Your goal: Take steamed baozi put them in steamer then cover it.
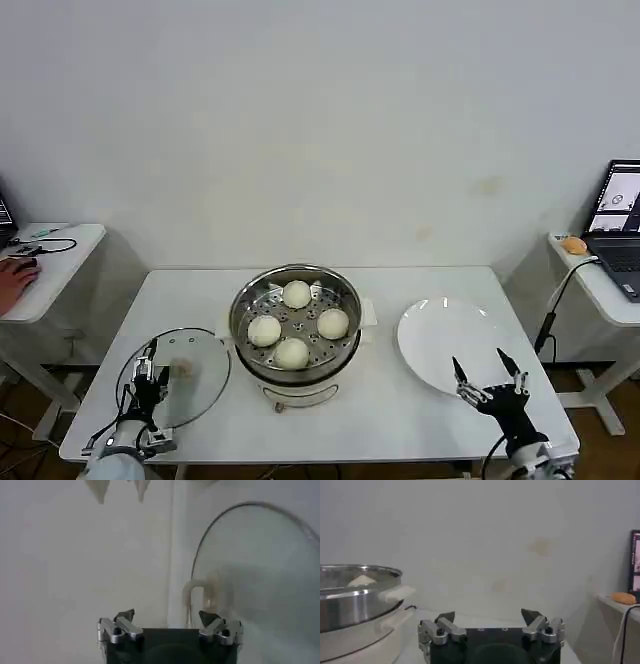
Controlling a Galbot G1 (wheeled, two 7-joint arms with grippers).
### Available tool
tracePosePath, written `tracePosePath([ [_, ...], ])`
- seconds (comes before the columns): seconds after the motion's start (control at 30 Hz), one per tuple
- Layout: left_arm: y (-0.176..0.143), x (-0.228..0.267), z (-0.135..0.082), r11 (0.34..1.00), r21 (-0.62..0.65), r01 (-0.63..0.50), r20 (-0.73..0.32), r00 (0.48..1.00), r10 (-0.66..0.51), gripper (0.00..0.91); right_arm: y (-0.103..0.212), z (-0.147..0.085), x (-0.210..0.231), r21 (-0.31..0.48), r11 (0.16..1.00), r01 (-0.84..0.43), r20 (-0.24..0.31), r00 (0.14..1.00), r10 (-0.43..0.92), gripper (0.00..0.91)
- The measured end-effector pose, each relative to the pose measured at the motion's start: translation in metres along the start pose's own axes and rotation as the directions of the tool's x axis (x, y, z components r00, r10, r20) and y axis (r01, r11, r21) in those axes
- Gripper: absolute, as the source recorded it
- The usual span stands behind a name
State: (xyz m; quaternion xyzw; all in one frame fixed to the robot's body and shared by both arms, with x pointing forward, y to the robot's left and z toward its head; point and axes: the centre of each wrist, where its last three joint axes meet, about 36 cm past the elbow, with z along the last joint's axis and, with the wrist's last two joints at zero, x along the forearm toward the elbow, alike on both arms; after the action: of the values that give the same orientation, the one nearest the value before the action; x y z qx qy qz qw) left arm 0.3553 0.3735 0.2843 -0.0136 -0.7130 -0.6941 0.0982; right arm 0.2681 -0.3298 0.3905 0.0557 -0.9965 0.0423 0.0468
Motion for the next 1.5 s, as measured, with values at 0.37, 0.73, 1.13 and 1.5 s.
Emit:
tracePosePath([
  [0.37,0.001,-0.016,-0.001,1.0,0.012,0.012,-0.007,1.0,-0.011,0.907,0.001,0.002,0.003,0.0,1.0,-0.003,-0.003,1.0,0.003,0.907],
  [0.73,-0.004,-0.028,-0.002,0.999,0.041,0.02,-0.012,1.0,-0.02,0.907,0.002,0.005,0.004,-0.001,1.0,-0.007,-0.008,1.0,0.007,0.907],
  [1.13,-0.015,-0.033,-0.002,0.996,0.086,0.029,-0.032,0.999,-0.027,0.0,0.002,0.007,0.004,-0.005,1.0,-0.009,-0.009,1.0,0.009,0.907],
  [1.5,-0.03,-0.029,-0.005,0.994,0.109,0.009,-0.039,0.999,-0.005,0.0,0.004,0.009,0.001,-0.012,1.0,-0.011,-0.006,1.0,0.011,0.907],
])
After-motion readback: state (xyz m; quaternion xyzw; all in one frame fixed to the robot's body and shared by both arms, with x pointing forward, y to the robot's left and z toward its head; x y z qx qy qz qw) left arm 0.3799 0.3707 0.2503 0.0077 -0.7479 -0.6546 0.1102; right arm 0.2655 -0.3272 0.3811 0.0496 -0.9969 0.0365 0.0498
